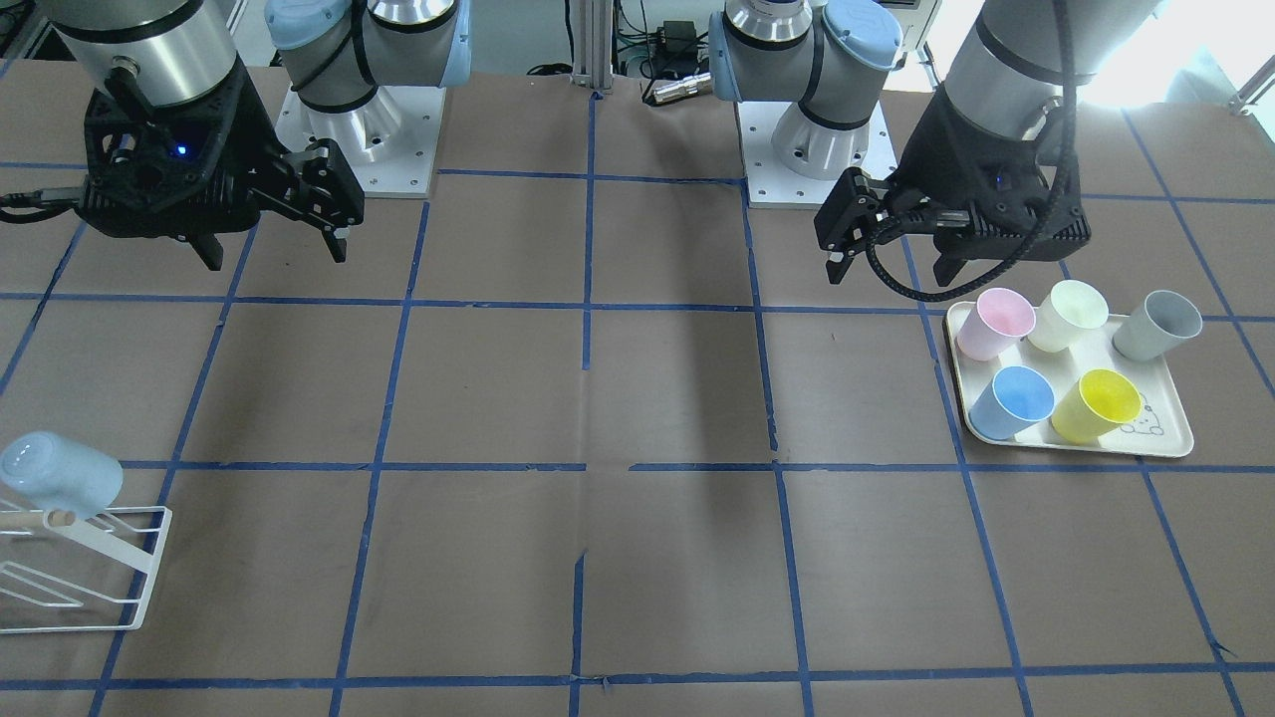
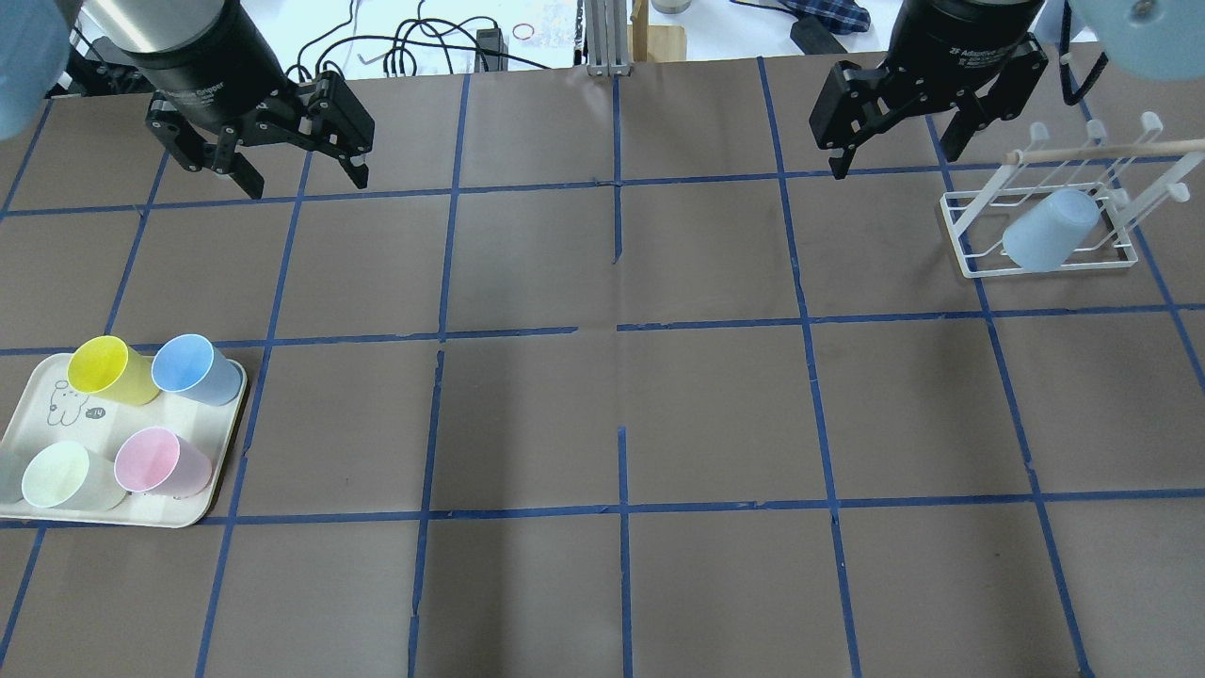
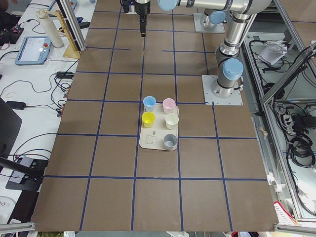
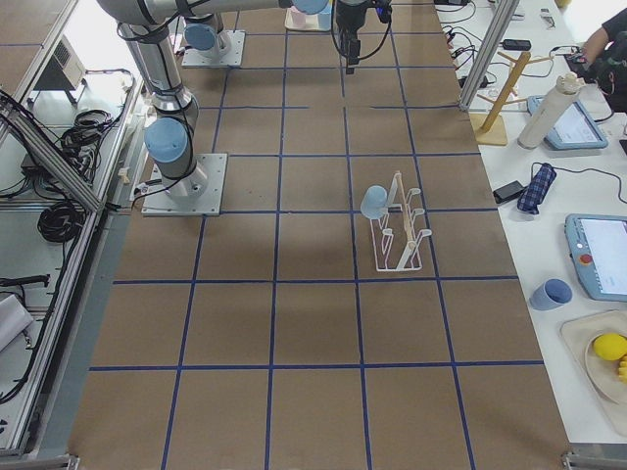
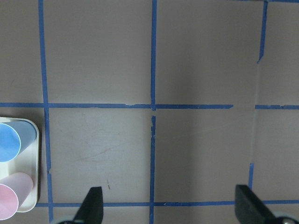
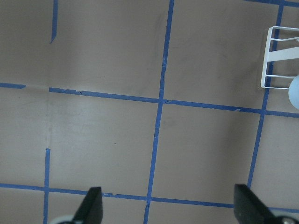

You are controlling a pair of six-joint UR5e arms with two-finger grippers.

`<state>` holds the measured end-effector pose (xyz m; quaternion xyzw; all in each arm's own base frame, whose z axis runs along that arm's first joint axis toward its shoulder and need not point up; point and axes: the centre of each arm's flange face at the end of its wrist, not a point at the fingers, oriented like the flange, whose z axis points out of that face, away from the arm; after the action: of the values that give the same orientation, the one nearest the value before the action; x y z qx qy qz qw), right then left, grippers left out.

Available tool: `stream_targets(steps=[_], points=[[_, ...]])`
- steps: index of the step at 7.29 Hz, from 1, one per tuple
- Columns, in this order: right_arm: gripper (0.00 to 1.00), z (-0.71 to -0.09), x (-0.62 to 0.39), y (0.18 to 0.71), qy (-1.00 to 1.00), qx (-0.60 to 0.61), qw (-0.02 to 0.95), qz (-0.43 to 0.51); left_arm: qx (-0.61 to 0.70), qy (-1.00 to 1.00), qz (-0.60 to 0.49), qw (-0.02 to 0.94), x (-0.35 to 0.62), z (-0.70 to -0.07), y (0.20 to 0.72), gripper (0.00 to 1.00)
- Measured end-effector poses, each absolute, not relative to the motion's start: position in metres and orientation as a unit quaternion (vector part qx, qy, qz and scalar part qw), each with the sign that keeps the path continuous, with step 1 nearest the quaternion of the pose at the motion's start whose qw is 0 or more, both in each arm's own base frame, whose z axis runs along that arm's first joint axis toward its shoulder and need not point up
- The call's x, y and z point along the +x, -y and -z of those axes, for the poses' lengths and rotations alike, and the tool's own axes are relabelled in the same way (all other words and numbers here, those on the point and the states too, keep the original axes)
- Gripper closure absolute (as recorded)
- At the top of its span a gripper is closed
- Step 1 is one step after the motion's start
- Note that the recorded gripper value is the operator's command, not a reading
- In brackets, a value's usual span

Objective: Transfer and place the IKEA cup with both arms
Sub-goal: 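Move the right gripper over the light blue cup on the wire rack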

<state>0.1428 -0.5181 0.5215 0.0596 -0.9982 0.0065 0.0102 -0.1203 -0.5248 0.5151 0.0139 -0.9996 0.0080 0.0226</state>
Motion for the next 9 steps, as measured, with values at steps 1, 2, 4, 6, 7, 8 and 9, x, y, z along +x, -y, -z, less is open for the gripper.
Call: stream_targets(steps=[1, 2, 4, 6, 7, 8, 9], points=[[0.00, -0.522, 0.143, 0.518, 0.998, 0.059, 0.010, -0.006, 0.014, 1.000, -0.008, 0.023, -0.120, -0.515, 0.525, 0.00], [0.00, -0.522, 0.142, 0.518, 0.998, 0.059, 0.010, -0.007, 0.014, 1.000, -0.008, 0.023, -0.120, -0.515, 0.525, 0.00], [0.00, -0.521, 0.142, 0.518, 0.998, 0.060, 0.011, -0.006, 0.014, 1.000, -0.008, 0.023, -0.121, -0.515, 0.525, 0.00], [0.00, -0.521, 0.138, 0.521, 0.998, 0.063, 0.011, -0.007, 0.013, 1.000, -0.009, 0.024, -0.121, -0.516, 0.524, 0.00], [0.00, -0.522, 0.127, 0.525, 0.998, 0.065, 0.011, -0.010, 0.013, 1.000, -0.009, 0.025, -0.122, -0.516, 0.524, 0.00], [0.00, -0.523, 0.103, 0.533, 0.997, 0.069, 0.011, -0.016, 0.013, 1.000, -0.009, 0.025, -0.122, -0.516, 0.524, 0.00], [0.00, -0.524, 0.067, 0.542, 0.997, 0.070, 0.011, -0.026, 0.013, 1.000, -0.009, 0.025, -0.122, -0.515, 0.525, 0.00]])
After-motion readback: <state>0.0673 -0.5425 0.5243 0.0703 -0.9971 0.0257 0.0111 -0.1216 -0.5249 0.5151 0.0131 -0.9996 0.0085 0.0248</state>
